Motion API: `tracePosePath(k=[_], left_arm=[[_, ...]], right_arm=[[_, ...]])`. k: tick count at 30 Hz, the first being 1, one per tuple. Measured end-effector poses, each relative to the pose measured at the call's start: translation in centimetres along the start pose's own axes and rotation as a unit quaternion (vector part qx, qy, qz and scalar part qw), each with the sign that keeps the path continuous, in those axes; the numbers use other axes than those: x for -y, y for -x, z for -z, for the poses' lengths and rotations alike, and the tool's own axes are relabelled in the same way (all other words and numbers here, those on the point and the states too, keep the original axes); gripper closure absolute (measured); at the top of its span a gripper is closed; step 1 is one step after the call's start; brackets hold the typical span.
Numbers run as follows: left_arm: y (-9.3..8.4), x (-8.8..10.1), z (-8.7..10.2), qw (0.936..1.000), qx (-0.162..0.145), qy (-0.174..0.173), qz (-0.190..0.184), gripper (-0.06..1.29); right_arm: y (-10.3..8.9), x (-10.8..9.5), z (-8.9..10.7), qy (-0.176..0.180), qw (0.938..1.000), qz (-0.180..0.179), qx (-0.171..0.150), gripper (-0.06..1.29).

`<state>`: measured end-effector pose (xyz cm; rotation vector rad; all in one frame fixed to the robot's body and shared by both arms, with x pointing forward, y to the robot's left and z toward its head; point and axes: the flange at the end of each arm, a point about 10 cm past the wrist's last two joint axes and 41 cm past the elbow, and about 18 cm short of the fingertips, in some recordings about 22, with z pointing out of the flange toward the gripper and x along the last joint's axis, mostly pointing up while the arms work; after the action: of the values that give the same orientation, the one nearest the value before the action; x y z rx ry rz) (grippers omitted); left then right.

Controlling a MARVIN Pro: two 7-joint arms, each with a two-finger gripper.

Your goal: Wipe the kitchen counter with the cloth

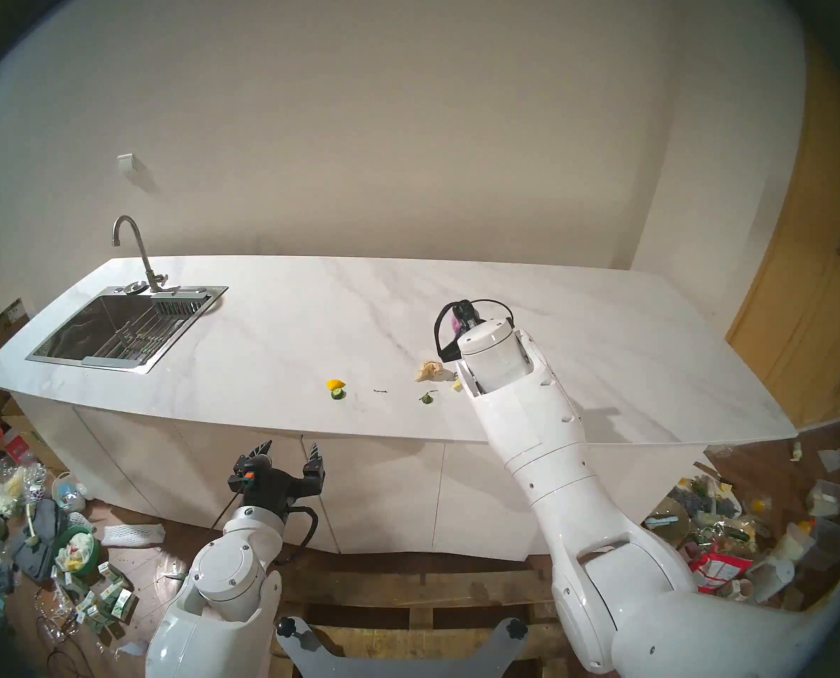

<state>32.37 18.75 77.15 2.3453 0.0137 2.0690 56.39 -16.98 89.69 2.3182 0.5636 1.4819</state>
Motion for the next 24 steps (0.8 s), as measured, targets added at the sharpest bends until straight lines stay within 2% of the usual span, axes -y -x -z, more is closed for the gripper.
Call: tracePosePath(k=[5, 10, 15, 19, 24], left_arm=[[0.0, 0.0, 0.0, 1.0, 0.0, 0.0, 0.0, -0.02], [0.0, 0.0, 0.0, 1.0, 0.0, 0.0, 0.0, -0.02], [0.0, 0.0, 0.0, 1.0, 0.001, 0.0, 0.0, -0.02], [0.0, 0.0, 0.0, 1.0, 0.001, 0.0, 0.0, -0.02], [0.0, 0.0, 0.0, 1.0, 0.0, 0.0, 0.0, -0.02]], right_arm=[[1.7, -1.3, -1.6, 0.008, 0.9994, 0.022, 0.024, 1.25], [2.8, -2.7, -2.5, -0.008, 0.9976, 0.056, 0.039, 1.25], [3.6, -4.6, -2.8, -0.025, 0.9933, 0.101, 0.049, 1.25], [4.2, -5.5, -2.8, -0.037, 0.9876, 0.143, 0.053, 1.25], [4.7, -5.2, -2.1, -0.063, 0.9721, 0.222, 0.04, 1.25]])
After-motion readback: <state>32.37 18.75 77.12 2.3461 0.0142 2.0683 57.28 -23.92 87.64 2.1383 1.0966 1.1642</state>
